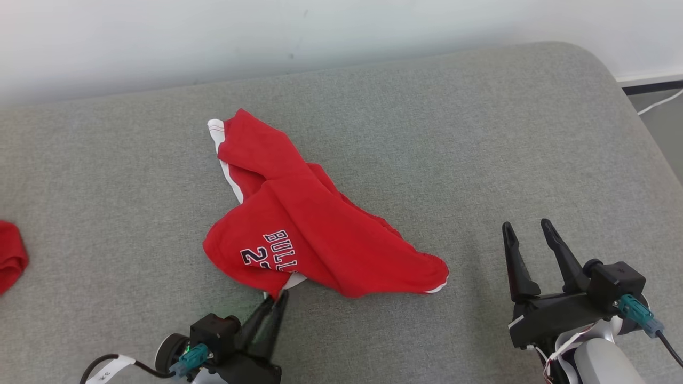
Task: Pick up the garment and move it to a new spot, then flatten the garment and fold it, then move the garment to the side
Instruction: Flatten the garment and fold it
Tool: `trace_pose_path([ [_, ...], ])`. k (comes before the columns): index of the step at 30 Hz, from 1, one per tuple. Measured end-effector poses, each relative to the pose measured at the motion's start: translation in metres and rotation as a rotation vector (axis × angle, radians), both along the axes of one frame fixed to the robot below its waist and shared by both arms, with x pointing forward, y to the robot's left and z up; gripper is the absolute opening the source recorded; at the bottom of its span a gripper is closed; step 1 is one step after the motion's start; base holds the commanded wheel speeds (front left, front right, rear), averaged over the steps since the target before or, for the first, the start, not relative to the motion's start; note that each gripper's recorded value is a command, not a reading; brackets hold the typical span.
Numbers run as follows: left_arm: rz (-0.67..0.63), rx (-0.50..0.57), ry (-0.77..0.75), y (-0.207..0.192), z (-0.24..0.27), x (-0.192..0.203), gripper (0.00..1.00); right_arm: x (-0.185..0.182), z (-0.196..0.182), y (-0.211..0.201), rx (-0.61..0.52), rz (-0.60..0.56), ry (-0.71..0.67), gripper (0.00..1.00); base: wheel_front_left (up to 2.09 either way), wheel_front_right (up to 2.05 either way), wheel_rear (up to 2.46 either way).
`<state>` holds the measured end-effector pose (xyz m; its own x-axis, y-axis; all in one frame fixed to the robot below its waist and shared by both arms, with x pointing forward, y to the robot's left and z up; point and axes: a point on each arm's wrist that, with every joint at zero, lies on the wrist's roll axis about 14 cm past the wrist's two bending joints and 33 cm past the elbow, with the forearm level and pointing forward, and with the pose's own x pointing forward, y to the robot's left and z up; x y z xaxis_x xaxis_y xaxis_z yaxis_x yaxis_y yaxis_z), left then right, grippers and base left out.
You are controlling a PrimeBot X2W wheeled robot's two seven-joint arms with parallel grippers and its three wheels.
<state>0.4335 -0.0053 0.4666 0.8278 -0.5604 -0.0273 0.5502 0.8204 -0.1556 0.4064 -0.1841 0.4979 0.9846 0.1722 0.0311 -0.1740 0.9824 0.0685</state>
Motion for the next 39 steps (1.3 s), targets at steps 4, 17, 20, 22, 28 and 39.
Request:
trace_pose_path([
  [4, 0.014, -0.004, -0.016, 0.004, 0.006, 0.001, 0.0, -0.001, -0.001, 0.002, 0.003, 0.005, 0.002, 1.0, 0.0, 0.0, 0.0],
  [17, 0.157, -0.048, -0.082, 0.059, 0.033, -0.021, 0.0, -0.002, 0.0, 0.026, 0.018, 0.067, 0.0, 1.0, 0.0, 0.0, 0.0],
  [20, 0.209, -0.034, -0.092, 0.081, 0.038, -0.028, 0.0, -0.001, 0.0, 0.034, 0.021, 0.091, -0.002, 1.0, 0.0, 0.0, 0.0],
  [22, 0.237, -0.02, -0.097, 0.093, 0.042, -0.034, 0.0, 0.001, 0.002, 0.039, 0.022, 0.107, -0.009, 1.0, 0.0, 0.0, 0.0],
  [28, 0.311, -0.006, -0.049, 0.12, 0.037, -0.054, 0.0, 0.005, 0.003, 0.053, 0.017, 0.151, -0.01, 1.0, 0.0, 0.0, 0.0],
  [39, 0.367, -0.025, 0.004, 0.134, 0.022, -0.068, 0.0, 0.005, 0.006, 0.062, 0.012, 0.186, -0.017, 1.0, 0.0, 0.0, 0.0],
])
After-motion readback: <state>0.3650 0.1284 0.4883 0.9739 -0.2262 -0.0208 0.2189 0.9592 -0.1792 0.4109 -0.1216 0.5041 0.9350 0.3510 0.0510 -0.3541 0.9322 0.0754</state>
